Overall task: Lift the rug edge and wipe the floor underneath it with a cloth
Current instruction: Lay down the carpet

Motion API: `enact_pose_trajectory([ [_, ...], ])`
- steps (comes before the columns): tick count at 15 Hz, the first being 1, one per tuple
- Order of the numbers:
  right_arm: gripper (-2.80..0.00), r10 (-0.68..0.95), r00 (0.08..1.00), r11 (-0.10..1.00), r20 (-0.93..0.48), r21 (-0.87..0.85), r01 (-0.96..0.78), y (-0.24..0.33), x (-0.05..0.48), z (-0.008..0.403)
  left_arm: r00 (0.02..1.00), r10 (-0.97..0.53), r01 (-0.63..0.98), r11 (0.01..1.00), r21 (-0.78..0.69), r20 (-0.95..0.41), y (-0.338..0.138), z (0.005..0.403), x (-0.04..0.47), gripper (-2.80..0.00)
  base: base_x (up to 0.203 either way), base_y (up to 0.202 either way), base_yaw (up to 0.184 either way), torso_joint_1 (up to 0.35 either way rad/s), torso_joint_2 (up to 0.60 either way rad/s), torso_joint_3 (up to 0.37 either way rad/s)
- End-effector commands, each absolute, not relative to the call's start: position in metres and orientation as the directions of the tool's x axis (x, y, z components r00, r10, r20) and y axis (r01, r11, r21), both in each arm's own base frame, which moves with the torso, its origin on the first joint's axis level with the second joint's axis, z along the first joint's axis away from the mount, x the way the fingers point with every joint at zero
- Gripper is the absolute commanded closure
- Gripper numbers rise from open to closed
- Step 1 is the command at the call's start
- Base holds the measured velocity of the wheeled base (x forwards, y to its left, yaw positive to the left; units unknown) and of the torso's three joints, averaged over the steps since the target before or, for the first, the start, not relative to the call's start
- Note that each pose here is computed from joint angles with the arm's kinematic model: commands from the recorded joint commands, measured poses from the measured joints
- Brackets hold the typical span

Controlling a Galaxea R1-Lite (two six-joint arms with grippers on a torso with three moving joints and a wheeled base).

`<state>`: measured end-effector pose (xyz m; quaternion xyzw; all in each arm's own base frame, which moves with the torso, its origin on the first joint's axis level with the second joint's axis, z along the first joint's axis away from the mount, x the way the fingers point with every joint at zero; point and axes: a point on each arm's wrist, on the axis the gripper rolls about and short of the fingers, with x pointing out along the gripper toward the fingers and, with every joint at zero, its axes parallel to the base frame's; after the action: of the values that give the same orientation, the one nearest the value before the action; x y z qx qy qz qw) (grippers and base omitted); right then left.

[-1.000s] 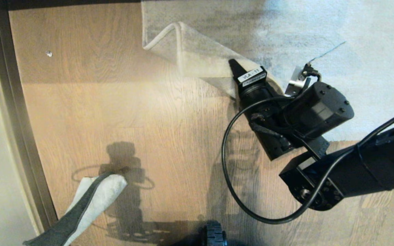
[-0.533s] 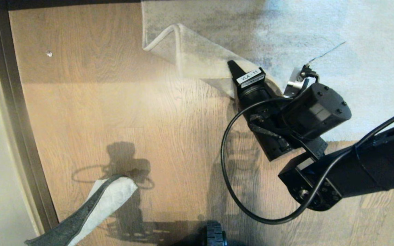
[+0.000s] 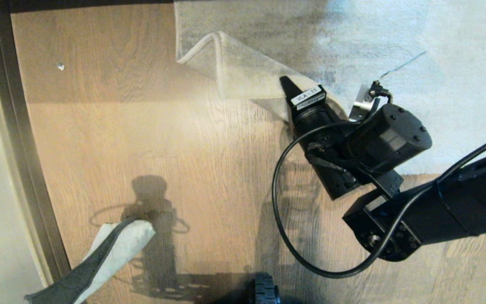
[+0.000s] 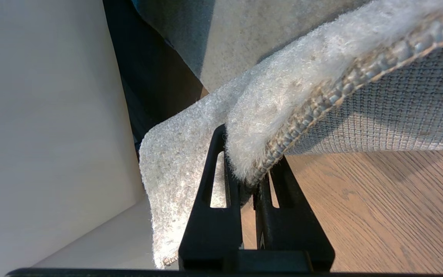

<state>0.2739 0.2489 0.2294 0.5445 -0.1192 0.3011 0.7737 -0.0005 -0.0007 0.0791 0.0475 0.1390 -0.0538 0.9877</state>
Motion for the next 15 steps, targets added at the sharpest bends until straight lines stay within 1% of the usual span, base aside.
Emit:
enact_pose_trajectory([
  [1, 0.00, 0.319, 0.774, 0.198, 0.547, 0.760, -0.619, 0.248, 0.272, 0.232, 0.974, -0.066, 0.086, 0.993, 0.083, -0.218, -0.001, 0.079, -0.005, 0.00, 0.000, 0.000, 0.000, 0.000, 0.00, 0.000],
  [4, 0.00, 0.319, 0.774, 0.197, 0.548, 0.760, -0.619, 0.247, 0.272, 0.233, 0.990, -0.035, 0.047, 0.995, 0.087, -0.134, -0.001, 0.078, -0.012, 0.00, 0.000, 0.000, 0.000, 0.000, 0.00, 0.000],
  [10, 0.00, 0.320, 0.779, 0.204, 0.539, 0.764, -0.612, 0.246, 0.272, 0.230, 0.999, -0.032, 0.032, 0.995, 0.093, 0.000, -0.001, 0.076, -0.023, 0.00, 0.000, 0.000, 0.000, 0.000, 0.00, 0.000],
  [15, 0.00, 0.318, 0.776, 0.204, 0.545, 0.760, -0.617, 0.246, 0.271, 0.232, 0.999, -0.032, 0.032, 0.995, 0.093, 0.002, -0.001, 0.076, -0.023, 0.00, 0.000, 0.000, 0.000, 0.000, 0.00, 0.000],
])
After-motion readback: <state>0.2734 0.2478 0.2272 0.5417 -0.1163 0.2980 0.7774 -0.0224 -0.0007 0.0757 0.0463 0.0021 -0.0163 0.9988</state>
